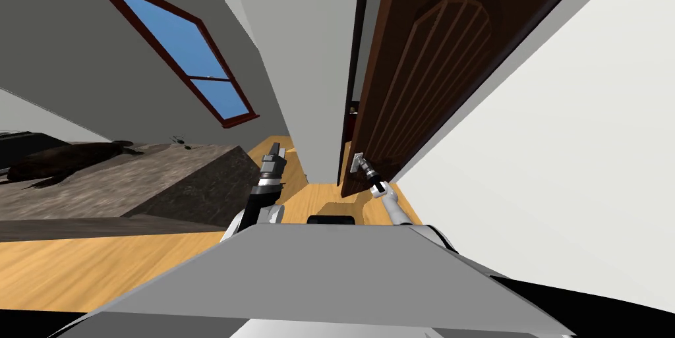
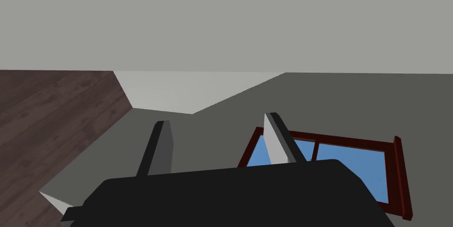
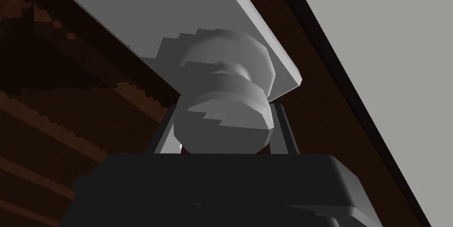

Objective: Pull the door open

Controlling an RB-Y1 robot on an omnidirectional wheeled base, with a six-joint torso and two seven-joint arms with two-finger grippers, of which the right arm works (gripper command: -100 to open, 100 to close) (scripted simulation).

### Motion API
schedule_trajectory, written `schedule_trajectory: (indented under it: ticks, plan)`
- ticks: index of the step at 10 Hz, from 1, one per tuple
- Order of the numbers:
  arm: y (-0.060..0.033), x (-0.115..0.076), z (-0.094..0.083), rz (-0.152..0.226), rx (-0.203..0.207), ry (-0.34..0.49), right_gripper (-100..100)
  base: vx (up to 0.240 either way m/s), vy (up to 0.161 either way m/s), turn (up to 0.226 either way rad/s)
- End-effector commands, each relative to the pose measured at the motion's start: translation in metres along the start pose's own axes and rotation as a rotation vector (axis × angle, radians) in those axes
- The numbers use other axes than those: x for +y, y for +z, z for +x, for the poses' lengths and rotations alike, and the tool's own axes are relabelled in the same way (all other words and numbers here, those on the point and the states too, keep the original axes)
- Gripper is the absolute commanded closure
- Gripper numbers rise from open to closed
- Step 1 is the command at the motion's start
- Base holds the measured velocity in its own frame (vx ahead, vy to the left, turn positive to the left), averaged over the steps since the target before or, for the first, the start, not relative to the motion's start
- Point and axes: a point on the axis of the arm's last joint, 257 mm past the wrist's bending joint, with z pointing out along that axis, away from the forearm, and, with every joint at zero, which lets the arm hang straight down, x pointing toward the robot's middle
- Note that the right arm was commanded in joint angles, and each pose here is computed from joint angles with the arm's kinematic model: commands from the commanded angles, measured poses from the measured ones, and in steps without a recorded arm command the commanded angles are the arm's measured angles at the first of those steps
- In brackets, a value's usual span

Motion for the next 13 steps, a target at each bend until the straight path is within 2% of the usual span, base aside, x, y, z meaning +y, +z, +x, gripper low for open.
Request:
schedule_trajectory:
  ticks: [1,7,8,10,12,13]
  plan:
    - [0.0028,0.001,-0.007,-0.002,-0.021,0.067,100,-0.050,-0.032,0.095]
    - [0.0022,-0.010,-0.023,0.025,-0.091,0.345,100,-0.063,-0.062,0.142]
    - [0.0022,-0.010,-0.023,0.025,-0.092,0.354,100,-0.052,-0.049,0.084]
    - [0.0015,-0.015,-0.029,0.034,-0.121,0.468,100,-0.060,-0.060,0.154]
    - [0.0015,-0.015,-0.030,0.034,-0.123,0.477,100,-0.041,-0.037,0.027]
    - [0.0010,-0.018,-0.033,0.037,-0.139,0.539,100,-0.039,-0.022,0.105]
